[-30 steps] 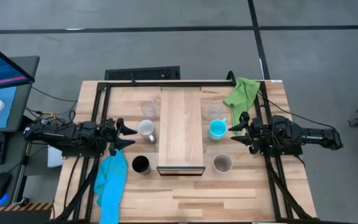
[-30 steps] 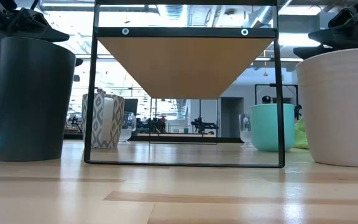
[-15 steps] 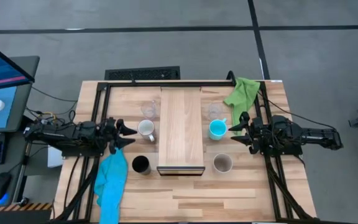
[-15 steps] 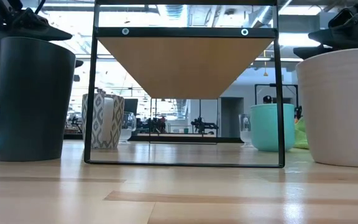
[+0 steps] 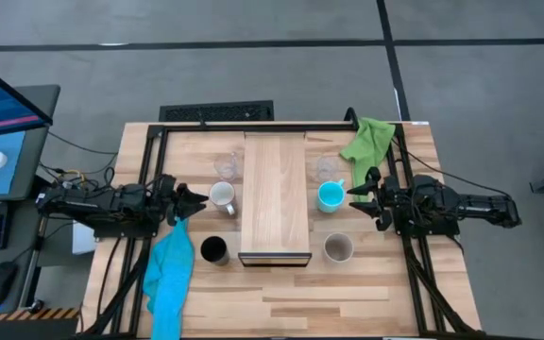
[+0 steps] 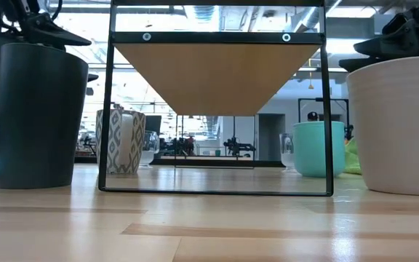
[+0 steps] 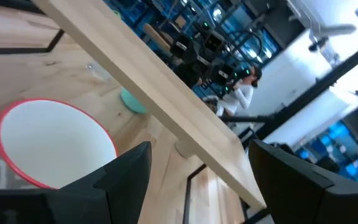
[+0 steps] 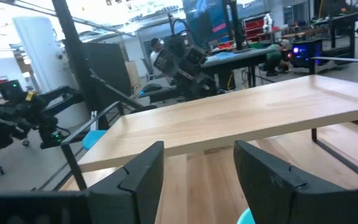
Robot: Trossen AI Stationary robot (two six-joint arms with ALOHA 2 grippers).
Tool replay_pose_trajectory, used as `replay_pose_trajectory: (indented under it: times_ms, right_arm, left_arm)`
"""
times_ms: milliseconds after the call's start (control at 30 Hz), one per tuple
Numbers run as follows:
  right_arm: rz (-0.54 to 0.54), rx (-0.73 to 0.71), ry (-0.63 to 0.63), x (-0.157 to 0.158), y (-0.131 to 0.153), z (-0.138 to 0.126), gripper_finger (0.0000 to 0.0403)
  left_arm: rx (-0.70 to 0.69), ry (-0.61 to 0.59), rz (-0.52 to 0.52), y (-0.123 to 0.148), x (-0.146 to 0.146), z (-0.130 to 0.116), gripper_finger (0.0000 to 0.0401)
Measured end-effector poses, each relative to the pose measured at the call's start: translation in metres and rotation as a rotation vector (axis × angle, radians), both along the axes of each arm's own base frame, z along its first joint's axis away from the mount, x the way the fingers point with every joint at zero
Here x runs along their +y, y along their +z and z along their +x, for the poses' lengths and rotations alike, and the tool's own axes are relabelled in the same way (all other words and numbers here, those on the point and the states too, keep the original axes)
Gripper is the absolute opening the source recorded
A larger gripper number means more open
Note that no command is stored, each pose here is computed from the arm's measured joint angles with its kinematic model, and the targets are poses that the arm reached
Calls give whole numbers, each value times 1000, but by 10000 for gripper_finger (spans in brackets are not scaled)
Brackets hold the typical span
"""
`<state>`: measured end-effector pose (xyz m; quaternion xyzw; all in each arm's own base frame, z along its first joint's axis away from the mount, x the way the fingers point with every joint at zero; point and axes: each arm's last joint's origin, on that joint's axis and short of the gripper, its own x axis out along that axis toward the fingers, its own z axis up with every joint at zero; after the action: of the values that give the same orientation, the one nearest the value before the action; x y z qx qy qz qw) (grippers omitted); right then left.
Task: Stack small to large cups/mugs on shelf
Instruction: Put the black cup on the shelf
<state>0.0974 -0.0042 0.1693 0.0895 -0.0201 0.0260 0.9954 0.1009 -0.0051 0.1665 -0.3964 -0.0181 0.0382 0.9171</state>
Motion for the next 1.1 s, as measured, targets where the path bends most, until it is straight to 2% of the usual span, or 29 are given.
replay_pose_trajectory:
  times_ms: [200,367,567,700,833,967,1100]
  right_arm:
    - [3,0,0,0,0,0,216]
    - [75,4,4,0,0,0,216]
    - [102,4,6,0,0,0,216]
    - [357,4,13,0,1,0,216]
    - [528,-25,-86,-4,2,0,216]
    - [675,-54,-136,-7,2,0,216]
    - [725,-143,-147,-9,10,-2,216]
  left_arm:
    - [-21,47,-109,1,1,0,261]
    - [-58,116,-246,2,3,-1,261]
    - [-175,216,-371,10,7,-2,261]
    - [-250,219,-351,18,7,-3,261]
    - [-323,246,-328,25,8,-5,261]
    - [-380,254,-328,30,9,-7,261]
    - [-421,251,-331,34,9,-9,261]
